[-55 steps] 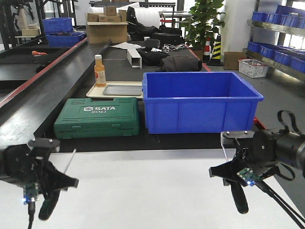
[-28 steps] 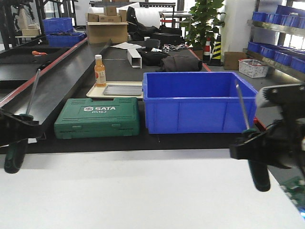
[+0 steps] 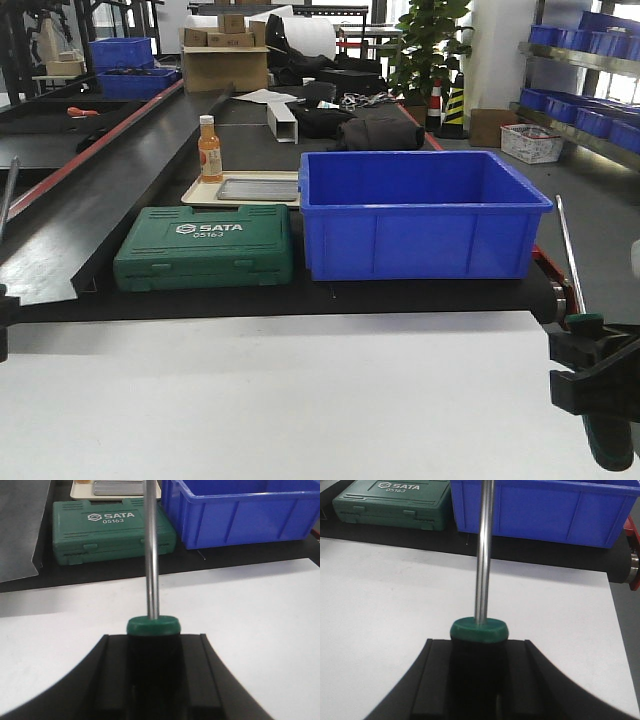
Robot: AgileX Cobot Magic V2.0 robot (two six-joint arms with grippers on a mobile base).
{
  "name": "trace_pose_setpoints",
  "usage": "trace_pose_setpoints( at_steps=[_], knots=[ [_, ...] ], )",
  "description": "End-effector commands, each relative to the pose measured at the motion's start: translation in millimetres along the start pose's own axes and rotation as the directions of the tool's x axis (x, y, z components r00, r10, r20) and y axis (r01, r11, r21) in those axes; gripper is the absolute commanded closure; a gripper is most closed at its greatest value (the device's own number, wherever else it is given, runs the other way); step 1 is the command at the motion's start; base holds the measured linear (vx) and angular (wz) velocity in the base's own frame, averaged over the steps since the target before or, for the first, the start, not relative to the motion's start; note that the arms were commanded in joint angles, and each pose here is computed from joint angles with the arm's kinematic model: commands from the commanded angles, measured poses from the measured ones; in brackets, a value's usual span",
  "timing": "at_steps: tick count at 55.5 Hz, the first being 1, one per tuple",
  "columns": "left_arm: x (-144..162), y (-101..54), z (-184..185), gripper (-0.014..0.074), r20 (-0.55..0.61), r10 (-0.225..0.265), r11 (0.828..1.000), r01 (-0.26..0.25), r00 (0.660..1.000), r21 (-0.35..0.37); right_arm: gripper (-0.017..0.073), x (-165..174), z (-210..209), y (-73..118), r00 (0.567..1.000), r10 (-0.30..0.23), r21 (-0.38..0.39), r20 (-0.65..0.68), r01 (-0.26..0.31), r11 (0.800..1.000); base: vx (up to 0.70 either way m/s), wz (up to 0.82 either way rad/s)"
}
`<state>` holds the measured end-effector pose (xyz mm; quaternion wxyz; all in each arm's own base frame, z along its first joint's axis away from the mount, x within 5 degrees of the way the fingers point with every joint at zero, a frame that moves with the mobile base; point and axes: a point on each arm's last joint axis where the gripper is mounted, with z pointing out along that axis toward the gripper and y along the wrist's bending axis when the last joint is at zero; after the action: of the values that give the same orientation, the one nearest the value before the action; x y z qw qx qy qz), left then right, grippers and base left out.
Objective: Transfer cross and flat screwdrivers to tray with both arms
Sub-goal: 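Close both grippers on the screwdriver handles and lift them upright, then hold both screwdrivers raised while the base starts moving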
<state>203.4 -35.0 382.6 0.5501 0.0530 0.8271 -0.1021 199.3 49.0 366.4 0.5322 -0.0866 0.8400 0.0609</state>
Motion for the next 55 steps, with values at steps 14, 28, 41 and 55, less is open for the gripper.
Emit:
trace_pose_setpoints(
  at_steps=[14, 28, 41, 55],
  knots=[
    [-17.5, -1.9, -8.9, 0.0594, 0.125, -0.019, 1.000, 0.019, 0.992, 0.002, 0.0567, -16.6, -10.8, 0.6, 0.993, -0.010, -0.005, 0.115, 0.010, 1.000, 0.00, 0.00],
    [-17.5, -1.9, -8.9, 0.0594, 0.125, -0.019, 1.000, 0.019, 0.992, 0.002, 0.0567, -16.6, -10.8, 0.6, 0.993, -0.010, -0.005, 0.115, 0.010, 1.000, 0.00, 0.00],
    [-17.5, -1.9, -8.9, 0.0594, 0.125, -0.019, 1.000, 0.019, 0.992, 0.002, 0.0567, -16.6, -10.8, 0.6, 0.993, -0.010, -0.005, 0.115, 0.010, 1.000, 0.00, 0.00],
    [-17.5, -1.9, -8.9, 0.0594, 0.125, -0.019, 1.000, 0.019, 0.992, 0.002, 0.0567, -16.7, -10.9, 0.6, 0.993, -0.010, -0.005, 0.116, 0.010, 1.000, 0.00, 0.00]
  ],
)
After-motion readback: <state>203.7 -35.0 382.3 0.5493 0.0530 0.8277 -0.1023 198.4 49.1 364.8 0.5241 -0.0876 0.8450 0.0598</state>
